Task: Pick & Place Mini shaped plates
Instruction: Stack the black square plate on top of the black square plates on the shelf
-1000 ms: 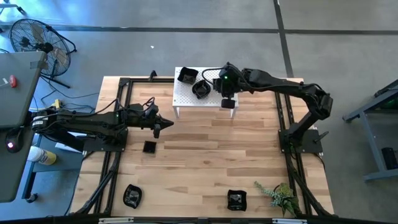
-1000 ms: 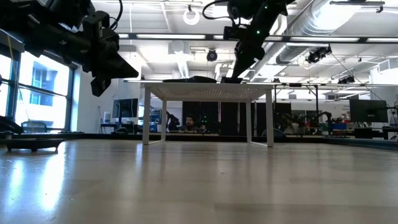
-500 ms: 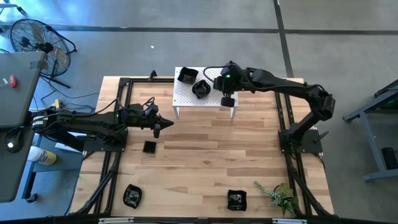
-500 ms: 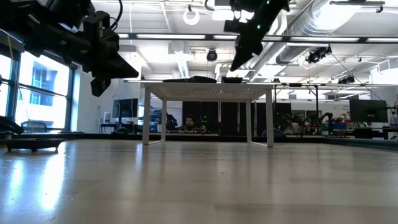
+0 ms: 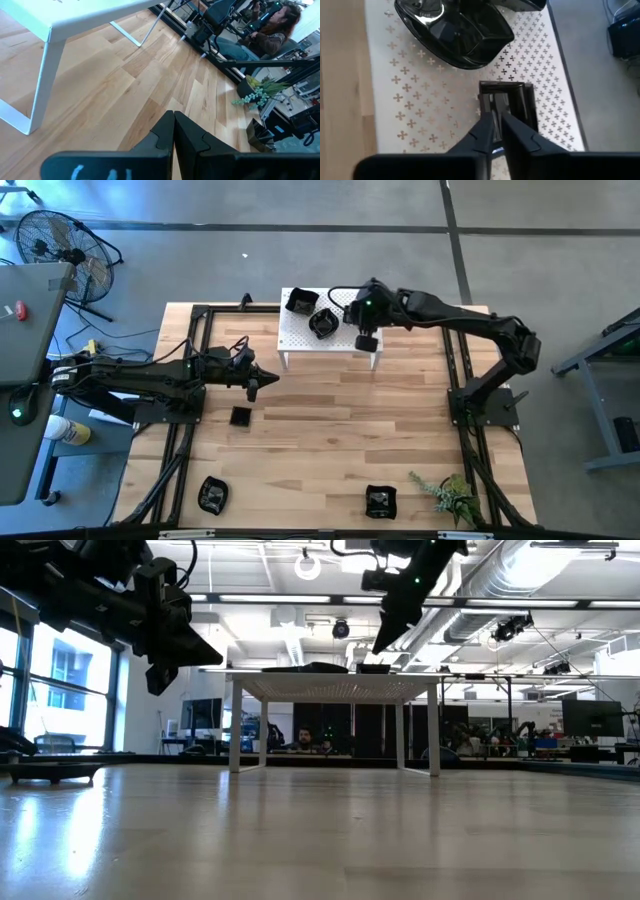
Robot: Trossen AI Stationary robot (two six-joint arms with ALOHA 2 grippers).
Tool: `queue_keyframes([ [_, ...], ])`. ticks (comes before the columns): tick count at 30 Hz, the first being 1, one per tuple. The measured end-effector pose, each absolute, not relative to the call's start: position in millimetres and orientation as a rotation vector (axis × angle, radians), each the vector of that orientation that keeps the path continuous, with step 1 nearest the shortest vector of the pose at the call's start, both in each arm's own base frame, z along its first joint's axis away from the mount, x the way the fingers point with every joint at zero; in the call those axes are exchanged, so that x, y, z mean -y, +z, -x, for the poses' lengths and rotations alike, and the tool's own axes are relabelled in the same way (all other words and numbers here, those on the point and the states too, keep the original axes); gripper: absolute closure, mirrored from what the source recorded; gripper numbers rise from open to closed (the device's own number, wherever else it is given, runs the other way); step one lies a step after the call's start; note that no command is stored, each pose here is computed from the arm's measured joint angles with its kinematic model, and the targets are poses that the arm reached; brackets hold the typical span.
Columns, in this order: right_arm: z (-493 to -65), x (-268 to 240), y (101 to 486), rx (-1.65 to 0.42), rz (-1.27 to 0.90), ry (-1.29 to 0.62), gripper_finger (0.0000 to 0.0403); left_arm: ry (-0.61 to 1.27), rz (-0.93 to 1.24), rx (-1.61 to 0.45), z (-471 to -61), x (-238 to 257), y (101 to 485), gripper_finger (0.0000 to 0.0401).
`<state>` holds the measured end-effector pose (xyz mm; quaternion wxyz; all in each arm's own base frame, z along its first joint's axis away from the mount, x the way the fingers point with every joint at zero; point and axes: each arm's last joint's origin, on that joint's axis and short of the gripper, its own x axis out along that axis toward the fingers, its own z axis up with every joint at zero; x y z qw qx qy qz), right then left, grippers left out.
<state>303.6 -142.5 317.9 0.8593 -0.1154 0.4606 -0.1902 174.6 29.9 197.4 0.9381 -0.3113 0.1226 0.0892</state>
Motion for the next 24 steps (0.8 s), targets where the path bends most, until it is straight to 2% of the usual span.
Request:
queue_keyframes([
  [6, -309, 145, 306, -0.999, 0.193, -0.405, 0.0306, 0.182, 0.64, -0.25, -175, -30, 197, 0.0397],
  [10, -313, 148, 297, -1.036, 0.187, -0.395, 0.0295, 0.182, 0.641, -0.25, -175, -30, 197, 0.0397],
  [14, -315, 148, 294, -1.045, 0.193, -0.389, 0.0321, 0.182, 0.641, -0.25, -175, -30, 197, 0.0397],
  [20, -315, 148, 294, -1.048, 0.211, -0.381, 0.0392, 0.182, 0.644, -0.25, -175, -30, 197, 0.0397],
  [24, -317, 145, 294, -1.054, 0.239, -0.386, 0.0389, 0.182, 0.644, -0.25, -175, -30, 197, 0.0397],
])
